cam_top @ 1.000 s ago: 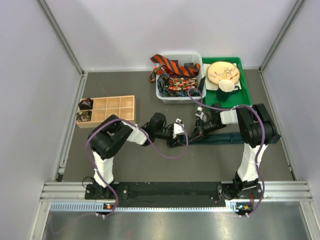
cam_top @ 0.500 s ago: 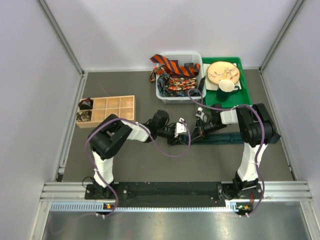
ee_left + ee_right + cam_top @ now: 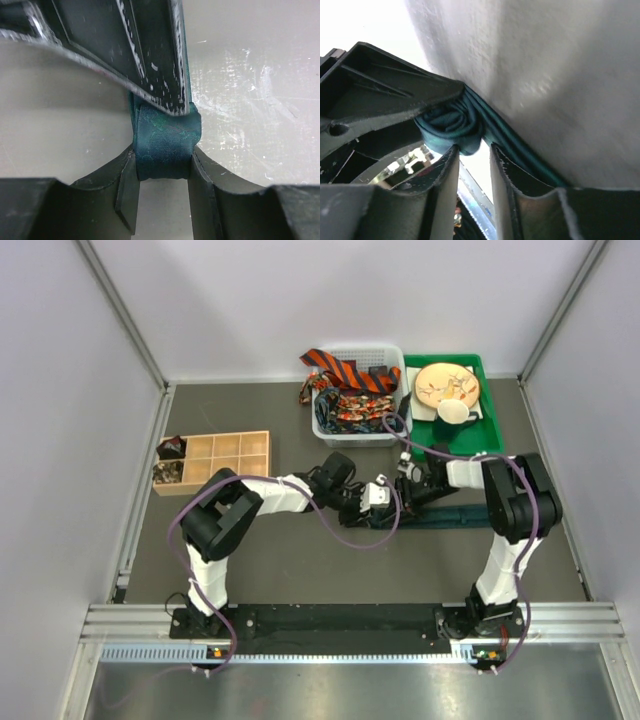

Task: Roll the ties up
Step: Roll the tie at the center of the board.

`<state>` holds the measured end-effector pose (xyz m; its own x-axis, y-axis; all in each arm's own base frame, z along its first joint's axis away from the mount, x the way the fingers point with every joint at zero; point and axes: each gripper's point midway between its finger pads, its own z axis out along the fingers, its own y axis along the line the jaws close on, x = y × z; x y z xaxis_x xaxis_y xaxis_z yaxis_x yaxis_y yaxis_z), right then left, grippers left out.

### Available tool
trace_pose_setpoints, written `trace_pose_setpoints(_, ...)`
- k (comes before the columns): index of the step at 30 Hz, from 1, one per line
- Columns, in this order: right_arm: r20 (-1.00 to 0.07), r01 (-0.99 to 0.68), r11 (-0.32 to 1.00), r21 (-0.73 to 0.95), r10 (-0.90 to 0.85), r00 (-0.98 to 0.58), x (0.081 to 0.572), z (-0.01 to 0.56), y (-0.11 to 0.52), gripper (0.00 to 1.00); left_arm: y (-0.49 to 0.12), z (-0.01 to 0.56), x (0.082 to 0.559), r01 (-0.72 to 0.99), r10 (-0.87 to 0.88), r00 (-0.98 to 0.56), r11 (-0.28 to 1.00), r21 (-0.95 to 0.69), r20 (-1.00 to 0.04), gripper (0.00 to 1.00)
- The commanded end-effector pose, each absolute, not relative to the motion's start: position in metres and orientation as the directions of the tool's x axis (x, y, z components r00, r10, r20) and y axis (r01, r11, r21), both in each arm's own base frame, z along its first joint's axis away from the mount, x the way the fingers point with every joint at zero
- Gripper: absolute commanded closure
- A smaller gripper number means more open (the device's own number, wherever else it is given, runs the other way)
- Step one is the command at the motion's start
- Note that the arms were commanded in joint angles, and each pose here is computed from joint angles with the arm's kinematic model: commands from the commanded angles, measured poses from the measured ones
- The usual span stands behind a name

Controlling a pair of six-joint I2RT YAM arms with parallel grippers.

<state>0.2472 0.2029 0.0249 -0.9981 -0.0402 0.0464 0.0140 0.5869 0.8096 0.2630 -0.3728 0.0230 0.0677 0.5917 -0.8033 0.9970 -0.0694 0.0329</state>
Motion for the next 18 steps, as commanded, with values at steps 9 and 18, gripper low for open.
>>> trace_pose_setpoints(9,-0.034,0.006,0.549,0.836,0.063,-0.997,0.269,0.051,0.194,0.56,-0.328,-0.018,0.260,0.999,0.848,-0.031,0.043,0.010,-0.528,0.97)
trace_pose_setpoints(18,-0.045,-0.020,0.539,0.842,0.035,-0.998,0.274,0.039,0.214,0.57,-0.333,-0.019,0.254,0.999,0.879,-0.037,0.052,0.017,-0.475,0.97)
